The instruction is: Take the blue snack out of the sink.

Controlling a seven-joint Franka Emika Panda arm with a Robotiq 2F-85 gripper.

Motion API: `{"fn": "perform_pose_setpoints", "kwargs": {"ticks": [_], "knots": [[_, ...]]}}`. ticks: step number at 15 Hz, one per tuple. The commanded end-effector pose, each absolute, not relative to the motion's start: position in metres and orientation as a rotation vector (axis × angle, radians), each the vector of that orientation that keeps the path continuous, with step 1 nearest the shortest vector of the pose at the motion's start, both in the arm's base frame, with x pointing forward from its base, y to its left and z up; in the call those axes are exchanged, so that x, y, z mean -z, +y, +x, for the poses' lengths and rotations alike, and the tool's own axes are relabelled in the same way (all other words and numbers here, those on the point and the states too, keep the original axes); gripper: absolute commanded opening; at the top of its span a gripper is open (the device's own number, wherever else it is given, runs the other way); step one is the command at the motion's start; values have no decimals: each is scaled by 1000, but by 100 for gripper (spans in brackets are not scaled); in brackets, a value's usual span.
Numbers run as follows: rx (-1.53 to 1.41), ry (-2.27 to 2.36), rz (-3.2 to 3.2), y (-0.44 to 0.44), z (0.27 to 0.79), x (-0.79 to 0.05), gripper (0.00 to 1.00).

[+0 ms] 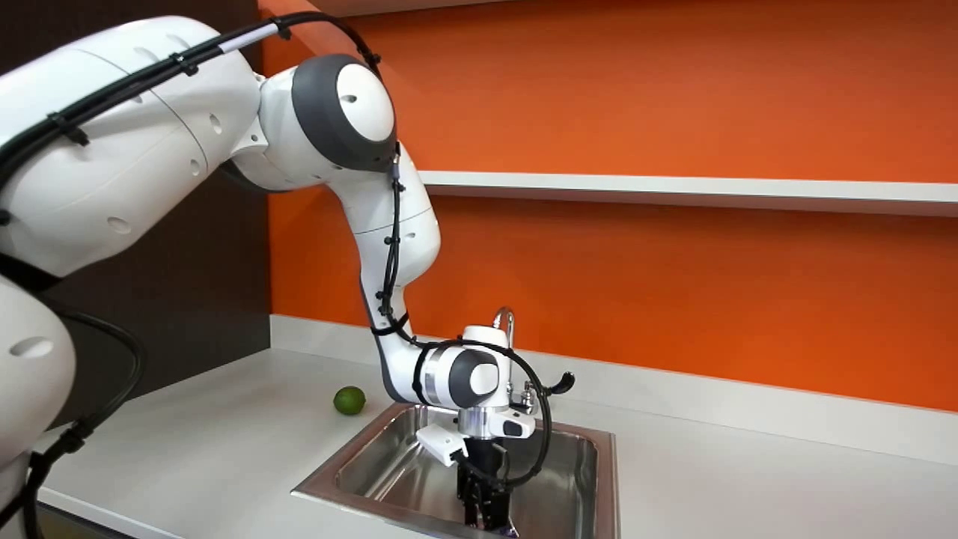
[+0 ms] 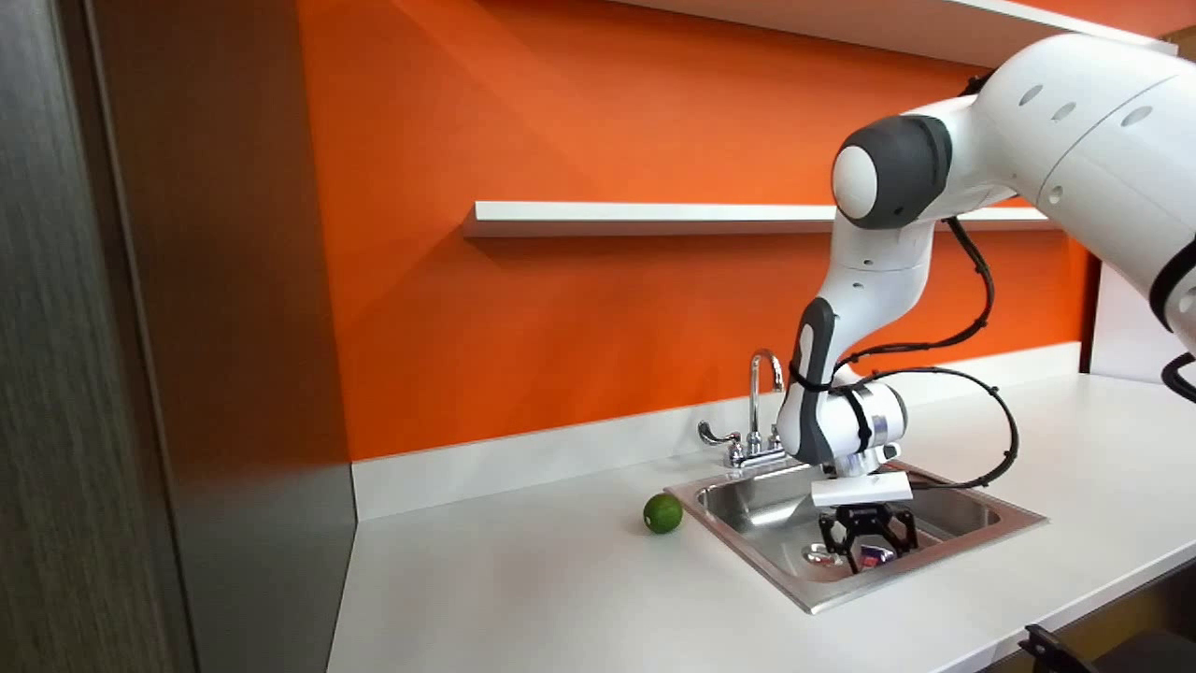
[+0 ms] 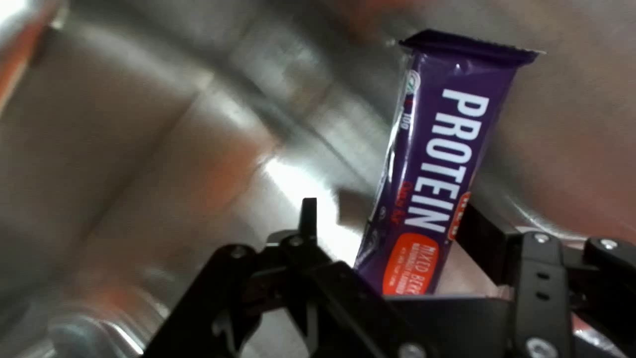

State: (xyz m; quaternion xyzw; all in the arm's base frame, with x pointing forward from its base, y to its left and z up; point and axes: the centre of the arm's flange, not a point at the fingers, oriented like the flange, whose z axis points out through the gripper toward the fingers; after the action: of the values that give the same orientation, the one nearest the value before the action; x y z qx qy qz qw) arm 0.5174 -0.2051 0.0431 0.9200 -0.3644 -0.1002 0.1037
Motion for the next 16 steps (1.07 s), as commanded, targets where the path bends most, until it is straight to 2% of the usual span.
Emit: {"fn": "perform_pose_setpoints", "kwargs": {"ticks": [1,5,6,16], "knots": [[300,-1098,2692,-206,524,-38,40],[297,-1093,2694,-205,527,-35,11],[299,-1093,2693,-205,528,-35,7],[194,-1054,2732,-188,535,-90,7]]}}
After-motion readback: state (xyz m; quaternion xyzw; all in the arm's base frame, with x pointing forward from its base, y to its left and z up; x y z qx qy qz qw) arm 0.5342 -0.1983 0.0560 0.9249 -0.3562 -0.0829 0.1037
